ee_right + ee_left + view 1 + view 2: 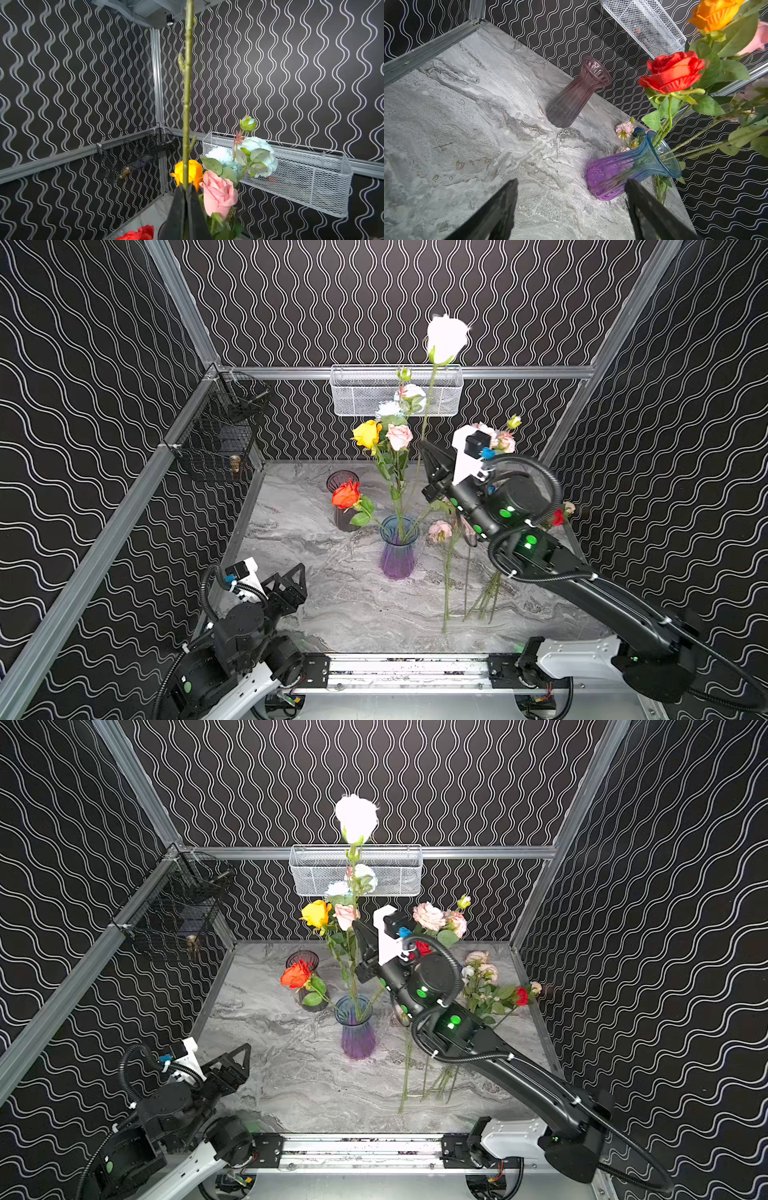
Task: Arrange flowers in a vase
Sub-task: Place the flower in the vase.
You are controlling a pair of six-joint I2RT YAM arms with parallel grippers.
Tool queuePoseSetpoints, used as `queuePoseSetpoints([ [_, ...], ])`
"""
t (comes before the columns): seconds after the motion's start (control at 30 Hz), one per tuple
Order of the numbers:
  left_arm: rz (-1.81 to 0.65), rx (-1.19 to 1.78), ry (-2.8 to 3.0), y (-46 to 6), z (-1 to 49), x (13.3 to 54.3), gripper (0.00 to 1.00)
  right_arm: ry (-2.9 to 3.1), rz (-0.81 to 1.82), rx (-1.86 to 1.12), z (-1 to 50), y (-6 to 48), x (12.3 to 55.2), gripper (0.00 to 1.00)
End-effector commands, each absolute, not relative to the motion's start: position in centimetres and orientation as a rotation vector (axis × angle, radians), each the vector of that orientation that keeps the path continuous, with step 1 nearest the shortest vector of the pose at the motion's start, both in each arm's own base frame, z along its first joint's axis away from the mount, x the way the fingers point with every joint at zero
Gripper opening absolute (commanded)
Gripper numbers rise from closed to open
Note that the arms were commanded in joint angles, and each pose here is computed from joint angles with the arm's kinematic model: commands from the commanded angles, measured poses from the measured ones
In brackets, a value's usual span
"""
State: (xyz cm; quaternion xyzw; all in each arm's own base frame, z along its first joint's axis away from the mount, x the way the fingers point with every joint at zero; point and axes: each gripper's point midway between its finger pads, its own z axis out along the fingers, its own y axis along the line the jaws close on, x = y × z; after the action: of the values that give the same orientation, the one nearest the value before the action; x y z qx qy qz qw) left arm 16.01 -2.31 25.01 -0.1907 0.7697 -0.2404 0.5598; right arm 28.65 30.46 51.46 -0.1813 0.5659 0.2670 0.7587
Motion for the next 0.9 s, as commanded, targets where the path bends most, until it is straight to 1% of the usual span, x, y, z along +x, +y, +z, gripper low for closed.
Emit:
queuePoseSetpoints([
  [0.0, -0.559, -0.473, 1.811, -1.9, 24.8, 15.9, 0.85, 1.216, 0.524, -0.358, 51.1, 30.5, 29.8, 0.00],
  [0.33, -0.545, -0.472, 1.810, -1.8, 24.5, 16.0, 0.84, 1.402, 0.633, -0.331, 42.7, 32.2, 30.8, 0.00],
  [0.47, -0.546, -0.474, 1.819, -2.1, 24.0, 16.2, 0.85, 1.460, 0.700, -0.324, 39.8, 32.9, 30.6, 0.00],
  [0.57, -0.551, -0.472, 1.825, -2.4, 23.9, 16.3, 0.85, 1.498, 0.687, -0.338, 38.4, 33.1, 30.6, 0.00],
  [0.67, -0.542, -0.473, 1.830, -2.3, 23.9, 16.3, 0.85, 1.522, 0.676, -0.357, 38.1, 33.2, 30.3, 0.11],
  [0.73, -0.538, -0.478, 1.833, -2.3, 23.7, 16.4, 0.84, 1.532, 0.671, -0.363, 38.0, 33.2, 30.1, 0.23],
  [0.87, -0.541, -0.480, 1.839, -2.4, 23.4, 16.4, 0.84, 1.562, 0.643, -0.377, 37.9, 33.2, 29.7, 0.28],
])
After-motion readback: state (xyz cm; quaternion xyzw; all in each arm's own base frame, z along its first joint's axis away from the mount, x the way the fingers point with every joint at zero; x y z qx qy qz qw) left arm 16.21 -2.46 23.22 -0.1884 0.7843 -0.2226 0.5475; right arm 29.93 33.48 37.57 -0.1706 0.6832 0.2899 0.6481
